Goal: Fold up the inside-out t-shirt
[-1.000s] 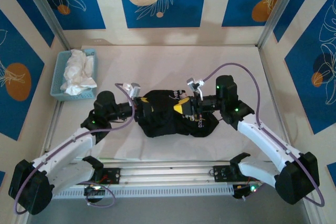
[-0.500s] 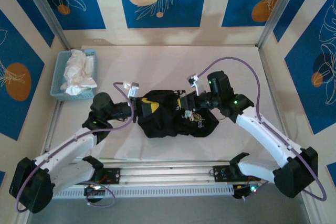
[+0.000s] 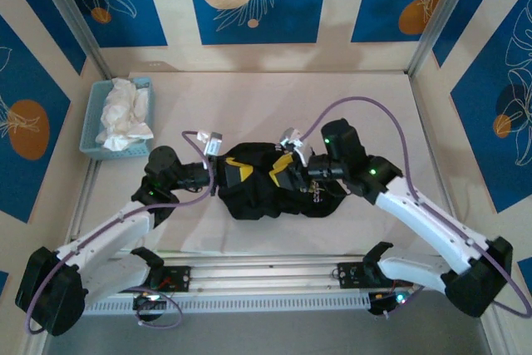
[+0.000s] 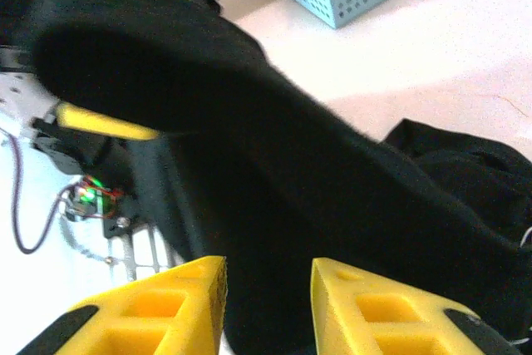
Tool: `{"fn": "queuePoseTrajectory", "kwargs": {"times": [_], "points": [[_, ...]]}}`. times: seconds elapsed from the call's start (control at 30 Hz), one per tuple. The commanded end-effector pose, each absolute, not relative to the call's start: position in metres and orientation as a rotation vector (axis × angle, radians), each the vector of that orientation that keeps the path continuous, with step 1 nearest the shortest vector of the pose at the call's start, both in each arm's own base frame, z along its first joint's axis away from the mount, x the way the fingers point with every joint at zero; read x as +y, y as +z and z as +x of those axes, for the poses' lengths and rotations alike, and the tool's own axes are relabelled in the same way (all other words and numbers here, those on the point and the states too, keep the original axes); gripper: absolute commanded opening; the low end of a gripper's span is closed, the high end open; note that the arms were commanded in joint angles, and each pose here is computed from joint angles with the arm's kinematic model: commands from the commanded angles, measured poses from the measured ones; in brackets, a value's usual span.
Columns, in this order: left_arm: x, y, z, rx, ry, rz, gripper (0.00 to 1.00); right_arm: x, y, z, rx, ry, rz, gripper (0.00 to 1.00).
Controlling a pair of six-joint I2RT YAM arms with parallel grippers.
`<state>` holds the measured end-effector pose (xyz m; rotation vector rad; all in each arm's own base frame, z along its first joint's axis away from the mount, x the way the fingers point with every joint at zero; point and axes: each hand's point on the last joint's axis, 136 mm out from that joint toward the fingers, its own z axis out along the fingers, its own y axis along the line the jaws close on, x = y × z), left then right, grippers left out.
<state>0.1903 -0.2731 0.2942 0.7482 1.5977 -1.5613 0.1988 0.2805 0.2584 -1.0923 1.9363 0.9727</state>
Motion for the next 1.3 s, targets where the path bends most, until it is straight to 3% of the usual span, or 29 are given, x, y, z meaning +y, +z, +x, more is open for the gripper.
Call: {"fn": "queuePoseTrajectory", "kwargs": {"times": [0.0,0.37,0.4,0.57,1.03,1.13,1.17,1.23,1.27], "points": [[-0.272,0.312,0.187,1.517,-1.548,0.804,0.00,0.283,0.252,0.209,1.955,0.833,-1.155,0.35],[-0.272,0.311,0.187,1.517,-1.543,0.808,0.00,0.274,0.209,0.224,2.110,0.645,-1.168,0.38],[-0.272,0.311,0.187,1.517,-1.542,0.809,0.00,0.275,0.207,0.223,2.112,0.658,-1.167,0.35],[-0.272,0.309,0.189,1.530,-1.525,0.800,0.00,0.281,0.215,0.215,2.067,0.739,-1.178,0.00],[-0.267,0.300,0.199,1.538,-1.397,0.789,0.00,0.259,0.269,0.168,1.792,1.062,-1.086,0.00],[-0.268,0.303,0.196,1.502,-1.398,0.817,0.00,0.256,0.267,0.181,1.818,1.016,-1.003,0.00],[-0.269,0.305,0.194,1.486,-1.408,0.831,0.00,0.254,0.264,0.193,1.861,0.969,-0.948,0.01],[-0.269,0.310,0.189,1.455,-1.431,0.853,0.00,0.247,0.252,0.224,1.997,0.876,-0.802,0.30],[-0.270,0.312,0.188,1.448,-1.437,0.859,0.00,0.247,0.247,0.233,2.055,0.889,-0.748,0.40]]}}
